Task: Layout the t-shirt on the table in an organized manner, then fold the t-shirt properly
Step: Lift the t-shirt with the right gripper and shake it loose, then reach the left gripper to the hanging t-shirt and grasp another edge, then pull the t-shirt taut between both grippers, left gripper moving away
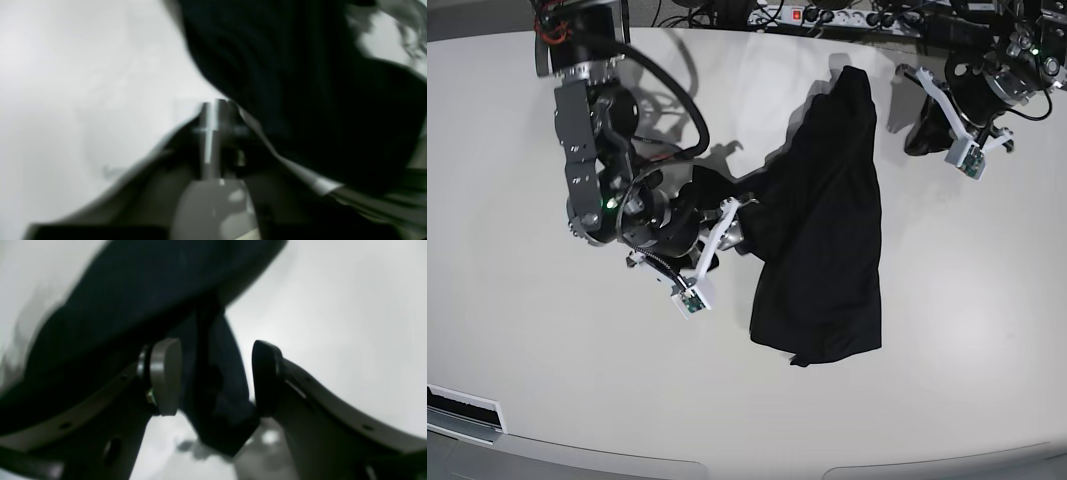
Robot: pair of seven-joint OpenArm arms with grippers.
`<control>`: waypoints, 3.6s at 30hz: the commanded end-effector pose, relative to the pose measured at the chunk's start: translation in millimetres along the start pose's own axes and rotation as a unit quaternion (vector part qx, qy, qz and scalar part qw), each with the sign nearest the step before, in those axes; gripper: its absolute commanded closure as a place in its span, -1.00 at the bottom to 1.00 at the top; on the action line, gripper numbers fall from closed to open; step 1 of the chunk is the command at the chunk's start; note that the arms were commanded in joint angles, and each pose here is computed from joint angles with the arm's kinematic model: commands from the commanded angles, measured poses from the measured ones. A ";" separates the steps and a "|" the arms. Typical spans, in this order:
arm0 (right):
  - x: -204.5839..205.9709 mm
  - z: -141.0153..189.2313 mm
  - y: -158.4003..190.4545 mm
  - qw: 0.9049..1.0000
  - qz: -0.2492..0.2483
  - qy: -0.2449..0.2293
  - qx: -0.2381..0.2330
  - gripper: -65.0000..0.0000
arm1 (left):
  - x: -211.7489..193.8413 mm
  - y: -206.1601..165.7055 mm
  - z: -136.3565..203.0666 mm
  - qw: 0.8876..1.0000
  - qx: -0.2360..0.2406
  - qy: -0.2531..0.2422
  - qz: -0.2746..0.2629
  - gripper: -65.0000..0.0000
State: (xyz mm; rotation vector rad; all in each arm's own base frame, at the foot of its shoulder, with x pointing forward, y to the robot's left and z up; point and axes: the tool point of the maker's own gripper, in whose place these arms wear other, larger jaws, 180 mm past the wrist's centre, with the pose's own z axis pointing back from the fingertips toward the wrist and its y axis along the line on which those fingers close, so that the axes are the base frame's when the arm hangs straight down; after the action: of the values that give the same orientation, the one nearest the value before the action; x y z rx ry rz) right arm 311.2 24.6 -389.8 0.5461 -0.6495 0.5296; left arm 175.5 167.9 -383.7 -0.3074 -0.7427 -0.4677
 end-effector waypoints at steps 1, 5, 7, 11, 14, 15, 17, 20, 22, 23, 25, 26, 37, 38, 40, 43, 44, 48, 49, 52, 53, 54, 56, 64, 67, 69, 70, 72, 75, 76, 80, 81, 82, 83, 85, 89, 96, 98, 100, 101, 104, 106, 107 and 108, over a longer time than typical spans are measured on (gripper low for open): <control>17.9 -0.3 6.3 0.999 0.001 -0.023 0.028 -0.10 | 7.9 -2.2 2.9 1.000 -0.010 -0.013 -0.005 0.35; 2.1 -10.5 17.7 0.997 -0.001 0.004 0.079 -0.10 | 12.6 -9.1 3.3 0.999 -0.029 -0.026 0.011 -0.18; -4.2 -13.7 17.4 0.997 -0.006 0.012 0.081 -0.10 | 13.7 -11.0 3.3 0.999 -0.034 -0.029 0.019 -0.18; -17.0 -22.7 8.9 0.998 -0.011 0.021 0.066 0.05 | 13.7 -14.9 2.1 0.999 -0.040 -0.030 0.021 -0.18; -30.4 -31.4 -5.8 0.999 0.001 0.029 0.032 0.81 | 13.0 -18.6 0.9 0.998 -0.045 -0.029 0.021 -0.18; -33.2 -32.4 -8.6 0.999 0.006 0.033 0.025 1.00 | 13.3 -18.7 0.8 0.998 -0.045 -0.029 0.021 -0.18; -30.4 -30.9 -11.6 0.999 0.015 0.032 0.018 1.00 | 13.9 -18.1 0.7 0.998 -0.045 -0.030 0.021 -0.18; 1.1 -15.9 -11.6 0.999 0.035 -0.008 0.006 1.00 | 13.2 -17.5 0.6 0.999 -0.043 -0.028 0.018 -0.17; 28.8 3.2 -7.2 0.998 0.058 -0.036 -0.007 1.00 | 9.7 -17.4 0.9 0.999 -0.040 -0.022 0.014 -0.17; 42.1 14.6 -5.2 0.996 0.067 -0.049 -0.019 1.00 | 6.2 -17.1 1.4 0.999 -0.037 -0.016 0.013 -0.17; 63.3 38.7 -2.0 0.993 0.081 -0.076 -0.049 1.00 | 0.1 -19.4 2.9 0.999 -0.038 -0.008 0.014 -0.17; 67.0 47.5 -2.2 0.991 0.087 -0.082 -0.065 1.00 | -2.9 -21.0 3.8 0.999 -0.040 -0.005 0.016 -0.17; 30.3 101.2 -90.7 0.928 -0.026 -0.062 -0.367 1.00 | -6.5 -26.1 2.7 0.999 -0.040 -0.004 0.025 -0.17; 28.5 102.0 -91.6 0.927 -0.025 -0.059 -0.371 1.00 | -5.7 -27.6 2.0 0.999 -0.041 -0.007 0.029 -0.17; 27.0 103.4 -93.2 0.924 -0.021 -0.055 -0.377 1.00 | -0.2 -32.3 0.7 0.997 -0.048 -0.022 0.047 -0.17; 26.9 117.6 -106.4 0.903 -0.007 -0.048 -0.426 1.00 | 7.6 -36.0 -2.2 0.996 -0.058 -0.035 0.054 -0.17; 25.7 121.8 -110.3 0.898 -0.007 -0.047 -0.437 1.00 | 8.9 -38.4 -3.6 0.996 -0.062 -0.036 0.053 -0.17; 17.1 119.3 -110.7 0.908 0.004 -0.037 -0.418 1.00 | 8.7 -57.1 -15.4 0.996 -0.085 -0.026 0.022 -0.17; 14.6 117.3 -109.1 0.911 0.008 -0.033 -0.410 1.00 | 7.0 -61.5 -20.4 0.996 -0.088 -0.019 0.003 -0.17; 11.6 110.0 -102.1 0.922 0.008 -0.030 -0.386 1.00 | 3.7 -64.2 -39.4 0.997 -0.080 -0.010 -0.014 -0.18; 10.3 108.0 -100.0 0.925 0.010 -0.029 -0.379 1.00 | 2.4 -64.1 -46.2 0.997 -0.077 -0.006 -0.015 -0.18; 8.7 106.8 -98.7 0.927 0.013 -0.025 -0.375 1.00 | 1.8 -63.8 -53.5 0.997 -0.075 -0.002 -0.016 -0.18; 3.3 106.2 -97.9 0.927 0.015 -0.019 -0.373 1.00 | 1.5 -63.8 -67.5 0.997 -0.072 0.002 -0.017 -0.18; -6.9 104.9 -95.7 0.929 0.014 -0.010 -0.370 1.00 | -9.9 -79.2 -127.8 0.994 -0.105 0.030 -0.016 -0.17; -7.1 105.4 -96.3 0.929 0.017 -0.009 -0.370 1.00 | -17.2 -75.4 -147.7 0.994 -0.094 0.053 -0.033 -0.14; -8.1 106.7 -98.1 0.929 0.025 -0.005 -0.370 1.00 | -17.3 -71.4 -156.0 0.993 -0.083 0.067 -0.054 0.34; -8.9 108.3 -100.1 0.928 0.028 -0.003 -0.372 1.00 | -16.4 -70.6 -157.5 0.992 -0.082 0.075 -0.066 0.73; -10.8 112.2 -104.8 0.925 0.034 0.001 -0.378 1.00 | -9.8 -64.1 -158.5 0.989 -0.073 0.089 -0.090 1.00; -14.0 119.8 -113.5 0.921 0.049 0.010 -0.387 1.00 | 15.9 -47.6 -151.3 0.987 -0.050 0.091 -0.119 1.00; -15.2 122.9 -116.9 0.919 0.053 0.013 -0.391 1.00 | 27.7 -41.0 -145.3 0.987 -0.039 0.086 -0.130 1.00; -19.8 133.8 -128.6 0.912 0.069 0.026 -0.404 1.00 | 83.3 -3.6 -107.5 0.984 0.036 0.043 -0.169 1.00; -20.9 135.8 -130.6 0.910 0.073 0.030 -0.406 1.00 | 94.5 7.1 -96.6 0.982 0.057 0.030 -0.175 1.00; -21.6 137.8 -132.7 0.909 0.078 0.033 -0.408 1.00 | 103.2 17.1 -85.8 0.981 0.076 0.019 -0.180 1.00; -22.5 140.6 -135.4 0.907 0.081 0.036 -0.411 1.00 | 110.2 26.4 -76.1 0.978 0.091 0.011 -0.186 1.00; -23.8 145.9 -140.6 0.903 0.088 0.041 -0.418 1.00 | 117.0 45.6 -59.1 0.973 0.117 0.007 -0.200 1.00; -25.9 149.7 -144.2 0.901 0.092 0.048 -0.422 1.00 | 129.2 90.7 -24.8 0.959 0.175 0.013 -0.224 1.00; -26.6 151.6 -141.5 0.902 0.084 0.053 -0.419 1.00 | 183.0 136.4 46.8 0.936 0.242 -0.030 -0.252 1.00; -25.5 152.2 -141.1 0.902 0.084 0.051 -0.420 1.00 | 197.0 142.6 64.9 0.931 0.254 -0.041 -0.259 1.00; -25.4 152.0 -141.0 0.902 0.084 0.051 -0.420 1.00 | 208.2 144.6 77.8 0.931 0.254 -0.054 -0.257 1.00; -25.2 152.0 -141.0 0.902 0.084 0.050 -0.420 1.00 | 211.6 144.7 81.2 0.933 0.249 -0.060 -0.253 1.00; -21.3 151.2 -140.4 0.903 0.089 0.041 -0.418 1.00 | 215.2 137.9 79.5 0.942 0.221 -0.078 -0.241 1.00; -14.0 148.9 -138.6 0.905 0.094 0.027 -0.414 1.00 | 214.2 129.6 72.9 0.949 0.182 -0.091 -0.241 1.00; -12.7 146.9 -137.1 0.907 0.098 0.026 -0.409 1.00 | 212.6 126.7 69.4 0.951 0.163 -0.097 -0.244 1.00; -12.0 145.8 -136.1 0.908 0.100 0.026 -0.405 1.00 | 211.3 124.6 65.9 0.952 0.146 -0.105 -0.246 1.00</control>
State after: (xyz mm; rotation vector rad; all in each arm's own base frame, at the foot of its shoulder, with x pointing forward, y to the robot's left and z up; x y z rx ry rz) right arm 316.8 -163.6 -354.9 -0.2938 -0.7667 0.4197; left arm 329.7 232.8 -218.2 0.0717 -1.0488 -0.8001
